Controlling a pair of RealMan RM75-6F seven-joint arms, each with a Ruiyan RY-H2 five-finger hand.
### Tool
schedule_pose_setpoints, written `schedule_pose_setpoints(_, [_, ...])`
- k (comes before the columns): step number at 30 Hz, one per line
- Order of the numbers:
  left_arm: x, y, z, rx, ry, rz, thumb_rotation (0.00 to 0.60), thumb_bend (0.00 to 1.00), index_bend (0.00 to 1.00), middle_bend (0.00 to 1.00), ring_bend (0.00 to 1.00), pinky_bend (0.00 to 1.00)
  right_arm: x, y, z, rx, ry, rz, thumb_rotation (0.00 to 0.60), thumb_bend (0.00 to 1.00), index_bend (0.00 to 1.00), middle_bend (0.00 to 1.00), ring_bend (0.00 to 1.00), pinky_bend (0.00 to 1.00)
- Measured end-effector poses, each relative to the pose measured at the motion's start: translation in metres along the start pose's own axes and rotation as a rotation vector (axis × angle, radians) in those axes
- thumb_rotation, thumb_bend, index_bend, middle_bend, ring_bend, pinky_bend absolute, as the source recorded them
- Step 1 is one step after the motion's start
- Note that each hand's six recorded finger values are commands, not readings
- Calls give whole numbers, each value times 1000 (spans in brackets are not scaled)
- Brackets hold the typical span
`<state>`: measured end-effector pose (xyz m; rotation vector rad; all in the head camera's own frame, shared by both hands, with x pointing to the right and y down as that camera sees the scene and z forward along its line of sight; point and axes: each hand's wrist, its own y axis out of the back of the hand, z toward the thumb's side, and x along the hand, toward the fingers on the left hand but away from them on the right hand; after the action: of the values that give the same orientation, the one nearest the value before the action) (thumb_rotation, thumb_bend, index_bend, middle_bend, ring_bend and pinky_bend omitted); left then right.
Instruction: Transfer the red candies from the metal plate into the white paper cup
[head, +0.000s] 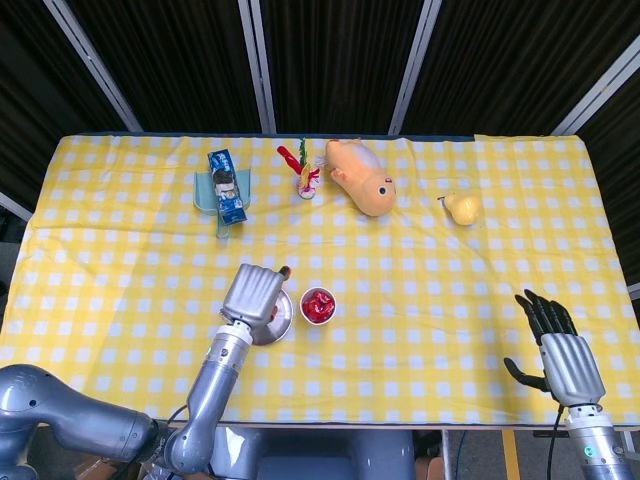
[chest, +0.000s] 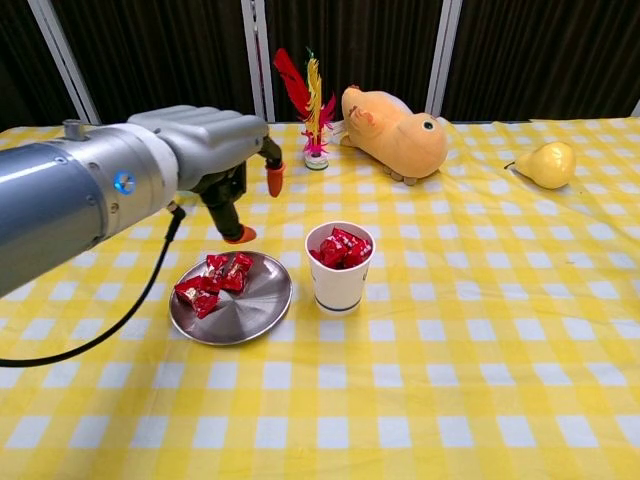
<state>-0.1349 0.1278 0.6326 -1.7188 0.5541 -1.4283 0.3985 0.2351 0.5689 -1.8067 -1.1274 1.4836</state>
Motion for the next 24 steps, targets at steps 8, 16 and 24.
schedule_pose_setpoints(8, [1, -34, -30, 85, 50, -101, 600, 304, 428, 904, 882, 999, 0, -1, -1, 4, -3, 1, 600, 341, 0, 0, 0, 1])
schedule_pose_setpoints(16, [0, -58, -45, 155, 98, -192, 600, 305, 429, 907, 885, 999, 0, 0, -1, 5, -5, 0, 600, 341, 0, 0, 0, 1])
schedule_pose_setpoints(24, [4, -74, -46, 166, 117, -226, 600, 306, 403, 907, 885, 999, 0, 0, -1, 5, -4, 0, 600, 341, 0, 0, 0, 1])
